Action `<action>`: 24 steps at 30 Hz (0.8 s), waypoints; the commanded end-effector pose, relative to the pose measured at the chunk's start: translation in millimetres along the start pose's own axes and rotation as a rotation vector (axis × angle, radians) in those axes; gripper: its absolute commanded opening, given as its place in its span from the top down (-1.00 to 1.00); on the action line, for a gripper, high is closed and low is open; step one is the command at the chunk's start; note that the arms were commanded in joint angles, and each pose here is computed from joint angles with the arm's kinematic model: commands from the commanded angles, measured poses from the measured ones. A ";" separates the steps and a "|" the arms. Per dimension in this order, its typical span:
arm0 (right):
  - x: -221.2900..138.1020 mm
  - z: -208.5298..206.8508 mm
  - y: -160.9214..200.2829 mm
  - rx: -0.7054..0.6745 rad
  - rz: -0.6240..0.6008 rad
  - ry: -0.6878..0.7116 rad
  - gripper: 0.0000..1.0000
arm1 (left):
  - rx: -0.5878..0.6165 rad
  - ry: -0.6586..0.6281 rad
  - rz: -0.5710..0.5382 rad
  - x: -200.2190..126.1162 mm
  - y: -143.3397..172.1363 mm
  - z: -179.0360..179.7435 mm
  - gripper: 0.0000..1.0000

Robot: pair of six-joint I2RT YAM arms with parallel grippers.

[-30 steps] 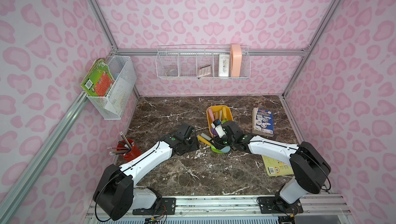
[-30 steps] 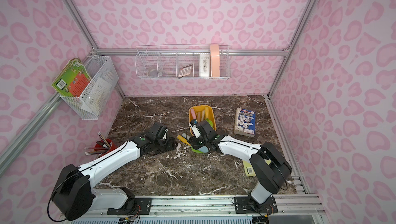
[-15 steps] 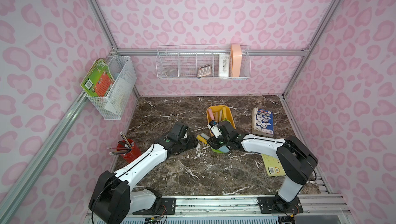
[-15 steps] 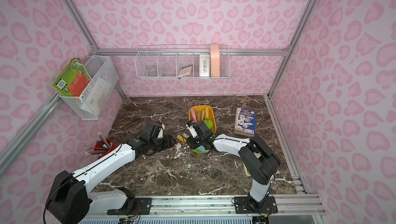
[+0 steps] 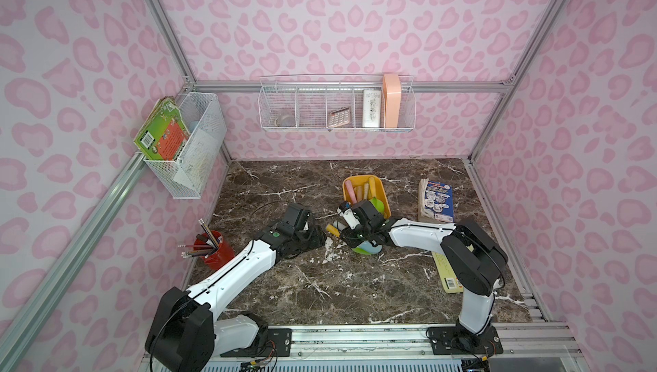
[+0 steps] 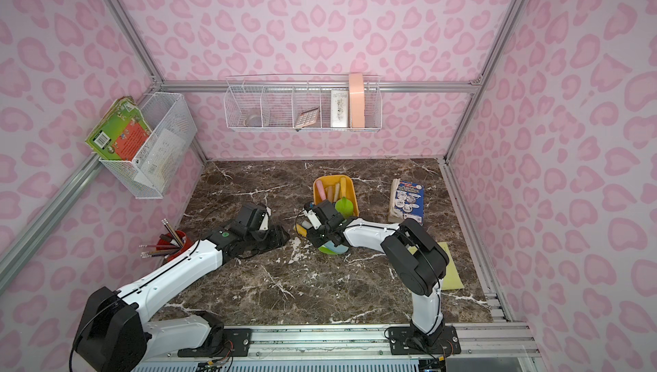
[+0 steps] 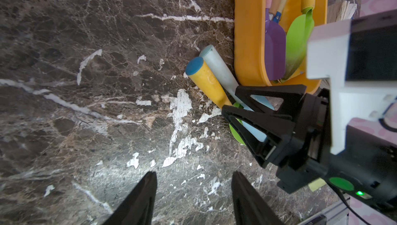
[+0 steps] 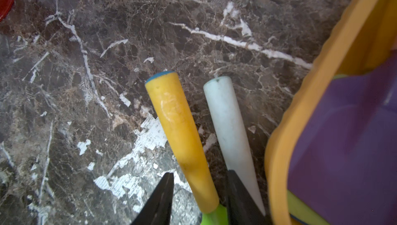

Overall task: Put the shovel into the storage box
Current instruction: Pick up the shovel from the center of the board.

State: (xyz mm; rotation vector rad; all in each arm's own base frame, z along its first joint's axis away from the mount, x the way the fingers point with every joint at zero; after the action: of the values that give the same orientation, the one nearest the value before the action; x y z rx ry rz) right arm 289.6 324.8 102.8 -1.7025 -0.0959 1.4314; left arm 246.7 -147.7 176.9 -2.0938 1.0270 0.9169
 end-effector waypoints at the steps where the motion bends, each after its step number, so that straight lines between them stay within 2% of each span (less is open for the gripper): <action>1: 4.1 -1.2 2.9 -0.007 0.020 0.012 0.14 | -0.003 -0.031 0.001 -1.1 1.2 6.2 -0.21; 13: 16.8 4.1 8.0 -0.016 0.042 0.013 0.20 | -0.006 -0.026 0.005 -1.0 0.6 6.0 -0.20; 24: 21.6 10.8 7.7 -0.033 0.049 -0.002 0.34 | -0.014 -0.027 -0.004 -3.4 1.0 7.9 -0.20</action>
State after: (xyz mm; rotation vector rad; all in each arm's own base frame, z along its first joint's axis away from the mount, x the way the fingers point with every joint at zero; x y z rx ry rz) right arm 284.6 335.5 81.7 -1.7344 -0.0697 1.4688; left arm 243.8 -143.5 174.9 -2.0913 1.0180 0.9363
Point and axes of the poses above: each gripper's point midway between its finger pads, its own x axis out along the fingers, its own z axis along the line the jaws close on, y = z × x, the point moved 7 cm from there along -x, back along the fingers, and after that the axes turned 14 degrees about -x, right-handed, at the moved point
